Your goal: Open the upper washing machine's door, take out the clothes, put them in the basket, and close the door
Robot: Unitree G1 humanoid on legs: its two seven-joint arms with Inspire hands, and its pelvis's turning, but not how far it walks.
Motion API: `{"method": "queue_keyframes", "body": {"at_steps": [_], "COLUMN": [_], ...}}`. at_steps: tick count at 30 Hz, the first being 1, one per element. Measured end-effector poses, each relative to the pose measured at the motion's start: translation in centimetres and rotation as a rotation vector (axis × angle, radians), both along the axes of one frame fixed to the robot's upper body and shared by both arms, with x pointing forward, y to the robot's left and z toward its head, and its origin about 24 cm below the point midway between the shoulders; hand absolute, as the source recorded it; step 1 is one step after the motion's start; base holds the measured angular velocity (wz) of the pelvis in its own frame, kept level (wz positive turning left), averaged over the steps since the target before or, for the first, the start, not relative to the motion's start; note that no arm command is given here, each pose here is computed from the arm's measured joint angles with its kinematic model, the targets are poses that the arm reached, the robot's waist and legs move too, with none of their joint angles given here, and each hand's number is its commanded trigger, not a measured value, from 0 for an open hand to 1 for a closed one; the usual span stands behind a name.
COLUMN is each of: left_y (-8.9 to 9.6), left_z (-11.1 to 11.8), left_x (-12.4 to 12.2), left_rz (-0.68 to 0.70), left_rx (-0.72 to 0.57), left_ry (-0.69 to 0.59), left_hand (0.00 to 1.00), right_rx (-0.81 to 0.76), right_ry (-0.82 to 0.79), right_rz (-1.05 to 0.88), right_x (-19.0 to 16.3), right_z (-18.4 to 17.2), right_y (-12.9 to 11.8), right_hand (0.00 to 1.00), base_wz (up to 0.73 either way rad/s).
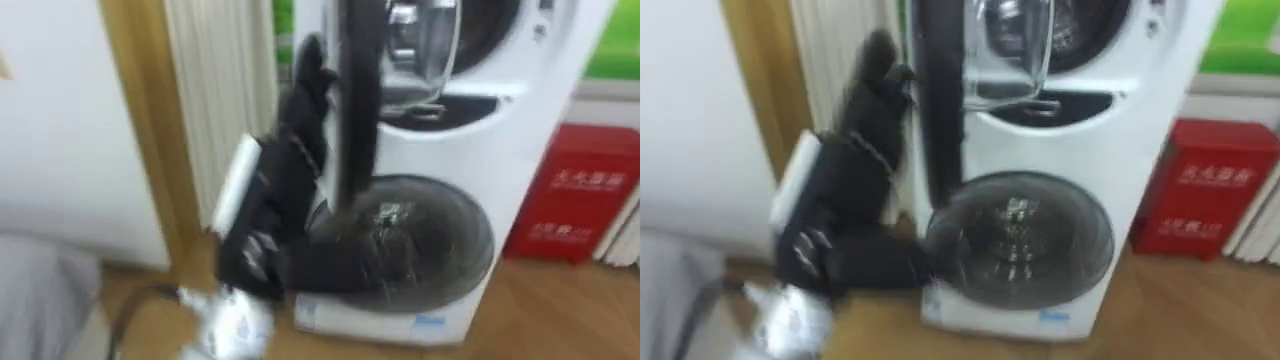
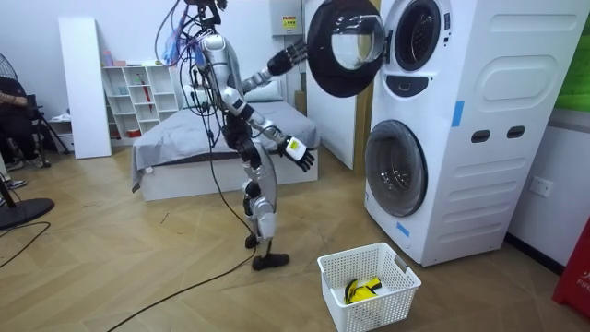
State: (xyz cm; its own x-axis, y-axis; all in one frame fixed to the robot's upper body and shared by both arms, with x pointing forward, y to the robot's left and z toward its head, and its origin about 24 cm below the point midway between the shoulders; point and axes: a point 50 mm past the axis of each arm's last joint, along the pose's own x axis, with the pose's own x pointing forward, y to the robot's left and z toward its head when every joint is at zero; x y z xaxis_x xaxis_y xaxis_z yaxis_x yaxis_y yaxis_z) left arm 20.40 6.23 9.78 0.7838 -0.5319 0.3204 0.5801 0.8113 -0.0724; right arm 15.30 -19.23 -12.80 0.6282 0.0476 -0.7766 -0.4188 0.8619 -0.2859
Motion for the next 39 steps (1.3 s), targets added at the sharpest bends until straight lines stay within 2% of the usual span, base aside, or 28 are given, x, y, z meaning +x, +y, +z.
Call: {"method": "queue_keyframes", "body": {"at_steps": [3,8,13,18,26,32,36,39], "left_y": [-2.0,-4.9,-6.7,-6.9,-7.8,-8.2,-7.7,-6.4], "left_z": [-0.9,-0.3,-0.5,-0.7,-3.7,-4.7,-6.9,-9.2], "left_x": [-0.3,-1.8,-2.7,-2.1,-2.5,-2.5,-2.3,-1.8], "left_rz": [-0.139,-0.414,-0.567,-0.588,-0.631,-0.648,-0.622,-0.563], "left_rx": [0.045,0.100,0.141,0.172,0.239,0.333,0.439,0.515], "left_ry": [0.036,-0.049,-0.073,-0.082,0.031,0.023,0.067,0.147], "left_hand": [0.00,0.00,0.00,0.00,0.00,0.00,0.00,0.00], "right_rx": [-0.004,0.041,0.062,0.101,0.085,0.082,0.099,0.106], "right_ry": [0.009,0.015,0.012,0.000,0.049,0.047,0.046,0.050], "right_rz": [0.045,0.109,0.115,0.101,0.122,0.127,0.109,0.111], "right_x": [0.5,0.5,0.8,1.3,0.7,1.0,1.1,1.1], "right_z": [-0.1,-0.2,-0.2,0.0,-0.6,-0.6,-0.5,-0.5], "right_y": [0.5,1.8,2.1,2.6,2.4,2.4,2.3,2.3], "right_hand": [0.00,0.00,0.00,0.00,0.00,0.00,0.00,0.00], "base_wz": [-0.90,-0.49,-0.02,-0.01,-0.01,0.00,0.00,-0.02]}}
